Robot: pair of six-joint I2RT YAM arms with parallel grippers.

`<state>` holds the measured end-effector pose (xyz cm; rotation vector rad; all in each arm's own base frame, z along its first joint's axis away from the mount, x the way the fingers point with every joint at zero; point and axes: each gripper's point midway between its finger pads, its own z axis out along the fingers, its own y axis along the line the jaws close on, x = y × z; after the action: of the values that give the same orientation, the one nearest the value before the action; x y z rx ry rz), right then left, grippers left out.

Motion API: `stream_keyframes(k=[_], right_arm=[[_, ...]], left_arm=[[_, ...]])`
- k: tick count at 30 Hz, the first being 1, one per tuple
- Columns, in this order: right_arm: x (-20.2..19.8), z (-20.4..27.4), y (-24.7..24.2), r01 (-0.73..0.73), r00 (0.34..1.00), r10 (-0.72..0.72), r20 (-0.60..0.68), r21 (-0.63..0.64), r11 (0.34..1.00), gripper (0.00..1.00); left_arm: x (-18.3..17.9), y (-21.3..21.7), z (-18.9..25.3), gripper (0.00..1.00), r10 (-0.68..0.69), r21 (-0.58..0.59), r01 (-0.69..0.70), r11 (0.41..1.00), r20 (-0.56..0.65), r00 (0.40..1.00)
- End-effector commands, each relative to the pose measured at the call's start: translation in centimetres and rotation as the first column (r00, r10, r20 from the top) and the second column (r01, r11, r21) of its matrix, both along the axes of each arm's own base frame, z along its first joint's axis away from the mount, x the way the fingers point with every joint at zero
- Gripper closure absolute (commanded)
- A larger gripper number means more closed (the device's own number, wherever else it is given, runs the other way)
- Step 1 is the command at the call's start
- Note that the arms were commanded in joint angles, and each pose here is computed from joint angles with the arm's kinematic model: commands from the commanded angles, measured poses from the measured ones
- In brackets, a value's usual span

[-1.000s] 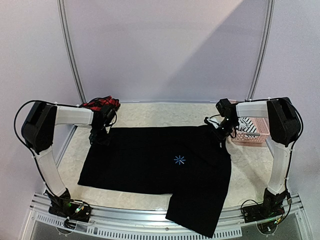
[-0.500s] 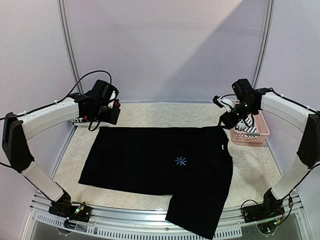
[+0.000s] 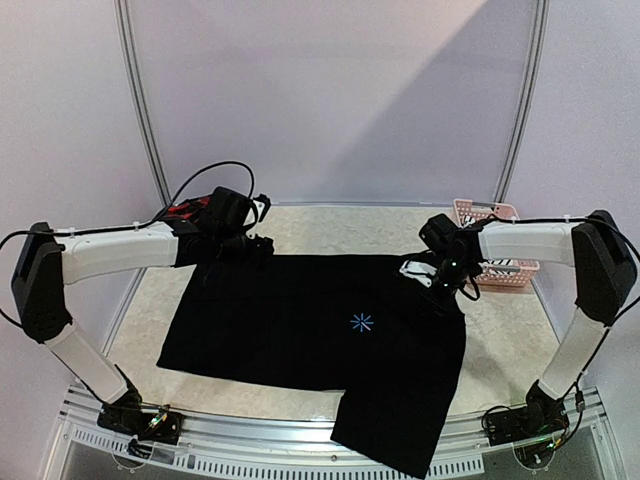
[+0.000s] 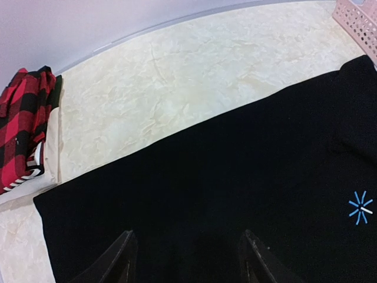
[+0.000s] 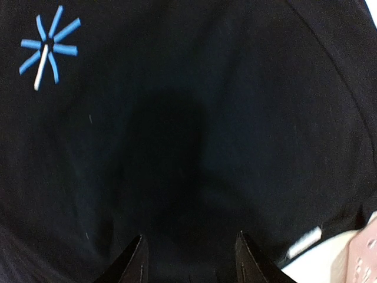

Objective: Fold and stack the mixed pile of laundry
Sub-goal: Adjust the 1/3-folded T-shirt at the center of the board.

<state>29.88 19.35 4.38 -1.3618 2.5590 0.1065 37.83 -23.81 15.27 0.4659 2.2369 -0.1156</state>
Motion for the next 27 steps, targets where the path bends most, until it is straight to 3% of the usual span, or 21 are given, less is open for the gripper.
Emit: stream_keyframes(k=[1, 9, 12, 19, 27], right_arm=[[0.8, -0.6, 2.5, -0.06, 0.998, 0.061, 0.033, -0.031, 0.998, 0.5], [0.9, -1.4, 2.9, -0.04, 0.999, 0.042, 0.026, -0.068, 0.997, 0.51], [0.8, -1.7, 2.8, -0.038, 0.999, 0.04, 0.019, -0.078, 0.996, 0.59], [1.9, -1.0, 3.0, -0.021, 0.999, 0.024, 0.042, -0.088, 0.996, 0.9], [8.0, 3.6, 1.9, 0.086, 0.99, -0.088, 0.106, 0.02, 0.996, 0.91]], left_arm=[[0.8, -0.8, 1.0, 0.39, -0.007, -0.05, 0.008, 0.999, 0.015, 1.0], [0.8, -0.7, 1.1, 0.39, -0.004, -0.038, 0.004, 0.999, 0.016, 1.0], [0.8, -0.7, 1.0, 0.39, -0.005, -0.036, 0.006, 0.999, 0.012, 1.0], [0.8, -0.7, 0.6, 0.4, -0.009, -0.029, 0.009, 1.0, 0.004, 1.0], [0.7, -1.4, 0.2, 0.4, -0.036, -0.04, 0.036, 0.999, -0.018, 0.999]])
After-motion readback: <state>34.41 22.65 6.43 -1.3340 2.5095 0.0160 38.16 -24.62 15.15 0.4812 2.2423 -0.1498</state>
